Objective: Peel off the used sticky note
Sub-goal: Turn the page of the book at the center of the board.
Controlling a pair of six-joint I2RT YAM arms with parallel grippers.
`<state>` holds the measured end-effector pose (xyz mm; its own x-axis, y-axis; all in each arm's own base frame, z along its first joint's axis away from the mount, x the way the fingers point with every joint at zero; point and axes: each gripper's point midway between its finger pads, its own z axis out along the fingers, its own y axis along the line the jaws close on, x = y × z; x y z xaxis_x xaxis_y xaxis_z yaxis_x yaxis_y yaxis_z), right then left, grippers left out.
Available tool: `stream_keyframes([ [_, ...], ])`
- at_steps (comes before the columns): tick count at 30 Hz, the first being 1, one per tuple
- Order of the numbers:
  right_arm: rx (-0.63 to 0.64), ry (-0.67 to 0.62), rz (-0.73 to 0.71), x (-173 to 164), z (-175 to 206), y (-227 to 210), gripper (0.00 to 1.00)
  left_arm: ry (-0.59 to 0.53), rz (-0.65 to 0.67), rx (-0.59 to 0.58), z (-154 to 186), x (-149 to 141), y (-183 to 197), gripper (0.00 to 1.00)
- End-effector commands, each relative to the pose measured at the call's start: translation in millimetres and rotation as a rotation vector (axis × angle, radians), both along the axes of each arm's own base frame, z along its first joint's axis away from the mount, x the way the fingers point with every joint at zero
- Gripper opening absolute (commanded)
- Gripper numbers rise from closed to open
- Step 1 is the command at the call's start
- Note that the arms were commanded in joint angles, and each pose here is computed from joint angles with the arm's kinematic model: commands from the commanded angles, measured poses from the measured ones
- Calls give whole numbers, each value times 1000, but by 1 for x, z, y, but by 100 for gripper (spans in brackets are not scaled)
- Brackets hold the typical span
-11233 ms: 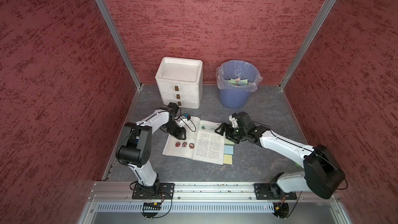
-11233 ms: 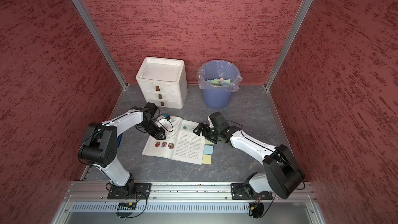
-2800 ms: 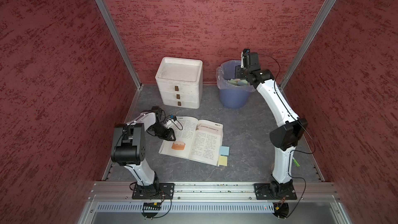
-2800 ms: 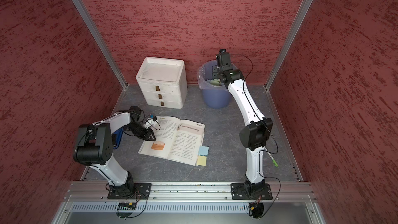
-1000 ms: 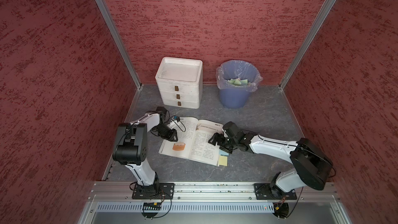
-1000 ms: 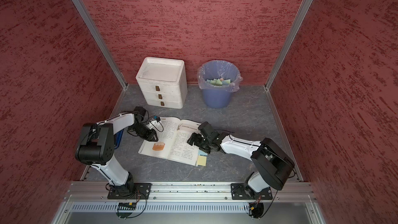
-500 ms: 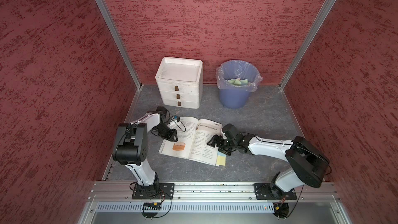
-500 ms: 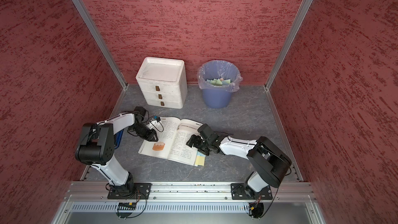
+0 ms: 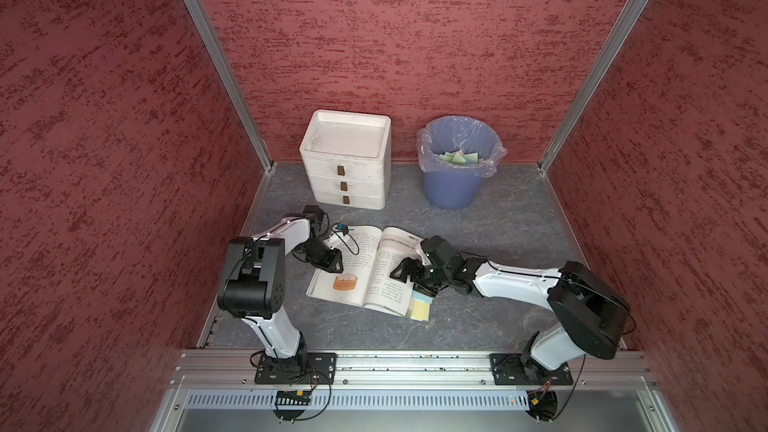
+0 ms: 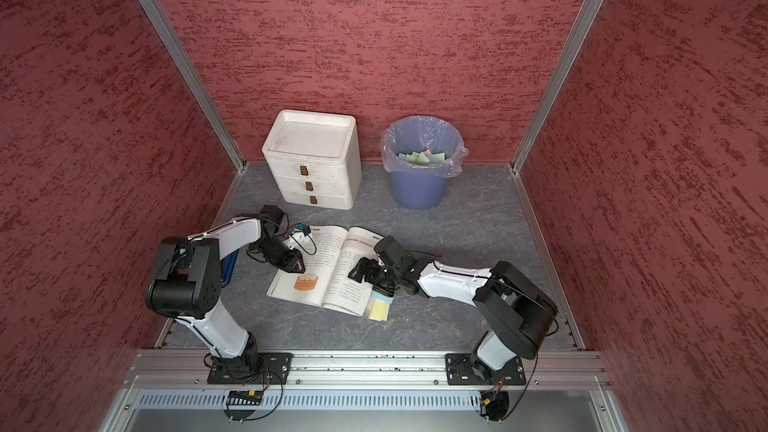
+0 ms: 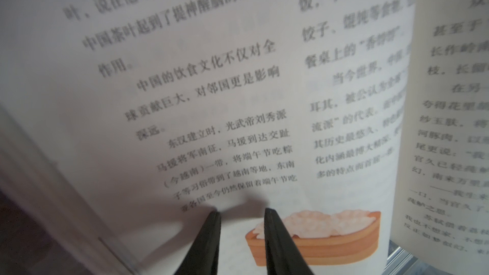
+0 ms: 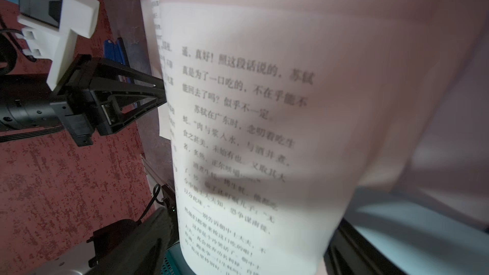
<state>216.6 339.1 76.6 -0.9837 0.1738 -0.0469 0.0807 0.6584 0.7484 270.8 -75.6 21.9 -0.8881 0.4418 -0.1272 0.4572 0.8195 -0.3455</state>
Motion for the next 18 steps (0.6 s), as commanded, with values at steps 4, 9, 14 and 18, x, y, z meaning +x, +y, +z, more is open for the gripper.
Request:
stream_keyframes([
  [4, 46, -92, 57, -1, 43, 17, 91, 27, -17, 8, -15, -4, -4, 31],
  [9, 75, -125, 89, 0, 58, 34, 91, 20, -8, -9, -9, -2, -6, 31],
  [14, 118, -149, 164, 3, 71, 73, 91, -23, 74, -112, 27, 12, 1, 31],
  [18, 167, -188, 236, 8, 89, 111, 91, -84, 160, -185, 68, 25, 23, 31],
])
